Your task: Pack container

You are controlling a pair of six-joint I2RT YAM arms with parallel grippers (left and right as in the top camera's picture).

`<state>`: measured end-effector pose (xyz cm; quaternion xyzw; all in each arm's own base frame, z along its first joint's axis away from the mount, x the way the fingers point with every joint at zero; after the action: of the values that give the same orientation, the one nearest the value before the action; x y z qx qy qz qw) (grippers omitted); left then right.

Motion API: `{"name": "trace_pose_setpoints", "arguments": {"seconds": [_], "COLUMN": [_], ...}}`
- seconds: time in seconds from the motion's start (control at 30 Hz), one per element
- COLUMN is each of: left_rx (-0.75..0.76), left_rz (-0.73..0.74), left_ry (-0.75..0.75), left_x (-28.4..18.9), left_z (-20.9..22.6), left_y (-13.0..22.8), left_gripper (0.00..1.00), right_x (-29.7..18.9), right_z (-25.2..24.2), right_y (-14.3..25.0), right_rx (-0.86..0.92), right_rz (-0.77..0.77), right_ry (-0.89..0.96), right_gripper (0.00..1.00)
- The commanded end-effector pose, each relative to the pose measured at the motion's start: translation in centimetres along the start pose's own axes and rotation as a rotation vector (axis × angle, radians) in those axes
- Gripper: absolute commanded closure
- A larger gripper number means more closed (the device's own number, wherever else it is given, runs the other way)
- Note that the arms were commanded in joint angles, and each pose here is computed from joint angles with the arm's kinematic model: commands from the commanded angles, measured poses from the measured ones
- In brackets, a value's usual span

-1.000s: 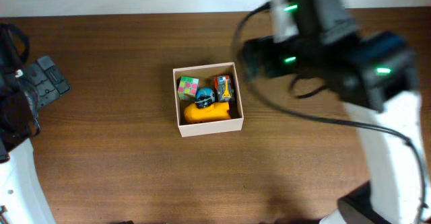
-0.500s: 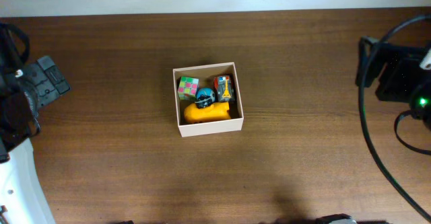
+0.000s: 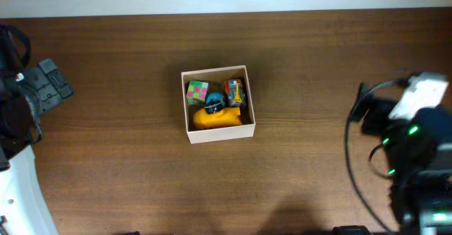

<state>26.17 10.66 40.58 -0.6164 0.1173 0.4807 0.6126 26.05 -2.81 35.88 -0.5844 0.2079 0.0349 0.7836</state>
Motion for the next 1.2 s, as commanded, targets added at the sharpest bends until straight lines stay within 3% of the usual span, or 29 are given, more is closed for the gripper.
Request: {"name": "trace_pose_setpoints", "arguments": {"seconds": [0.0, 0.13, 0.33, 0.53, 0.87, 1.17], "left_rx": [-0.008, -0.008, -0.008, -0.008, -0.008, -0.008], "left_rz": [-0.016, -0.016, -0.016, -0.016, -0.016, -0.016], "left_ry": [-0.019, -0.019, -0.019, -0.019, -0.019, -0.019], "left_x": [-0.5, -0.5, -0.5, -0.5, -0.5, -0.5], "left_z": [0.6, 0.6, 0.6, 0.6, 0.6, 0.6], "left_y": [0.0, 0.0, 0.0, 0.0, 0.0, 0.0], "left_gripper": [0.01, 0.01, 0.01, 0.01, 0.01, 0.01], "right_x": [1.2, 1.9, 1.4, 0.7, 2.0, 2.3], "right_z": [-2.2, -3.7, -5.2, -5.6, -5.5, -5.8], "right_y": [6.6, 11.5, 15.6, 17.7, 22.3, 23.2], "right_rx": [-0.010, -0.016, 0.013, 0.027, 0.022, 0.018], "right_rz": [0.034, 0.067, 0.032, -0.029, 0.018, 0.044], "right_ry": [0.017, 0.027, 0.017, -0.033, -0.104, -0.095], "right_gripper": [0.01, 0.01, 0.01, 0.01, 0.01, 0.01]}}
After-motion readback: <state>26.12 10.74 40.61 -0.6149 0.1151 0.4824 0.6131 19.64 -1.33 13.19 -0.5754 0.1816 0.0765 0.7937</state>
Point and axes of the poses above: each gripper's point midway between its finger pads, its own x axis out along the fingers, its own z axis along the line the jaws close on, y = z × x, the point moved 2 cm from there along -x, back along the fingers, and after that the axes turned 13 degrees about x, right-handed, at the moved point
